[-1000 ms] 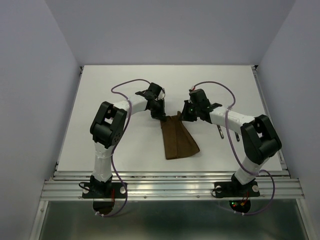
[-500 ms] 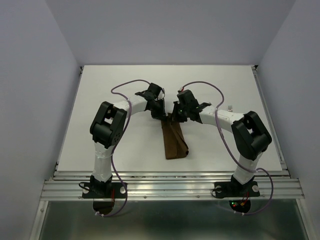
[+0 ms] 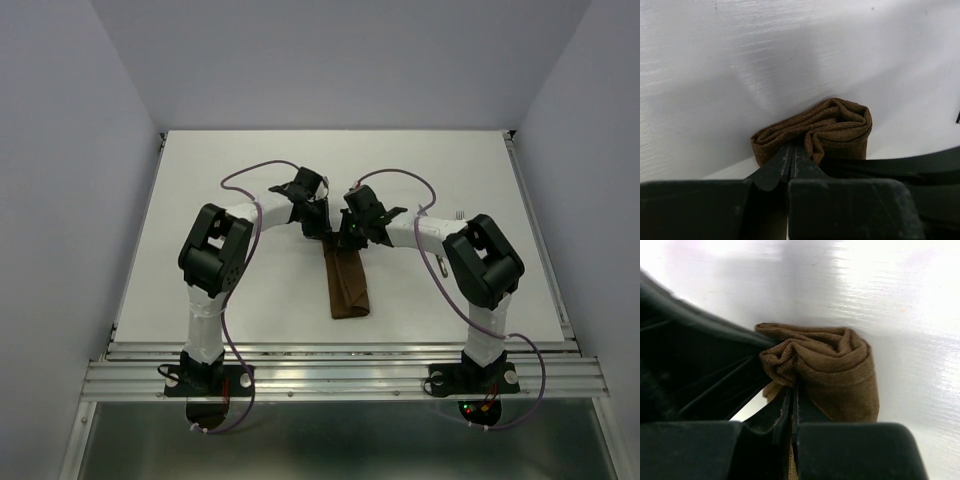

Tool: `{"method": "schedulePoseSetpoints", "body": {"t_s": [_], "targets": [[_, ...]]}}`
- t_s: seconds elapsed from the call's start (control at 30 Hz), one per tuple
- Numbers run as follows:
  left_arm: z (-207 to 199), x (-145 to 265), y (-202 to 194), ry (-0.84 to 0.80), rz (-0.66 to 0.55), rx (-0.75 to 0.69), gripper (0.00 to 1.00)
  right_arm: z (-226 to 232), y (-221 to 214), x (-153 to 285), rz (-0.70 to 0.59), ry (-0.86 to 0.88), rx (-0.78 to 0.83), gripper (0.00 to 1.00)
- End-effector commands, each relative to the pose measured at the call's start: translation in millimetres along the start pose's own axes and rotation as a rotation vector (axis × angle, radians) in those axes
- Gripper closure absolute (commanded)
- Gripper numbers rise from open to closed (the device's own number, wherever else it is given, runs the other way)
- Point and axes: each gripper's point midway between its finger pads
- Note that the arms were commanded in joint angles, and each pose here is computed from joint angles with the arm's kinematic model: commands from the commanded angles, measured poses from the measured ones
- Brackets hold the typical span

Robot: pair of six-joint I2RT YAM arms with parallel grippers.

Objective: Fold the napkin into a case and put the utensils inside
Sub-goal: Fold the 2/3-rectangle-folded napkin at the center of the board, then smooth out the smaller rectangle-folded napkin at the center of the board.

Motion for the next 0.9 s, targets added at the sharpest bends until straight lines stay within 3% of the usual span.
{"method": "schedulePoseSetpoints", "body": {"t_s": [0.0, 0.17, 0.5, 0.7, 0.87], "targets": [[0, 16, -14, 0.016, 0.029, 0.004, 1.0, 10, 15, -7, -0.054, 0.002, -0.018, 0.99], [-16, 42, -5, -0.014, -0.016, -0.009, 1.0, 6, 12, -10, -0.046, -0.013, -0.029, 0.99], [-5, 69, -2, -0.006, -0.058, 0.006, 1.0, 5, 10, -8, -0.039, -0.016, -0.017, 0.99], [27, 53, -8, 0.054, -0.049, 0.045, 1.0, 8, 16, -4, -0.049, -0.021, -0.003, 0.99], [28, 37, -6, 0.026, -0.054, 0.067, 1.0, 11, 19, 3, -0.059, -0.013, -0.001, 0.99]]}}
Point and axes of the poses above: each gripper's point midway between its finger pads, its own x axis back along the fingers, its own z axis along the line the jaws close on, y = z × x, and after that the axes turned 1 degree about -x, right-handed
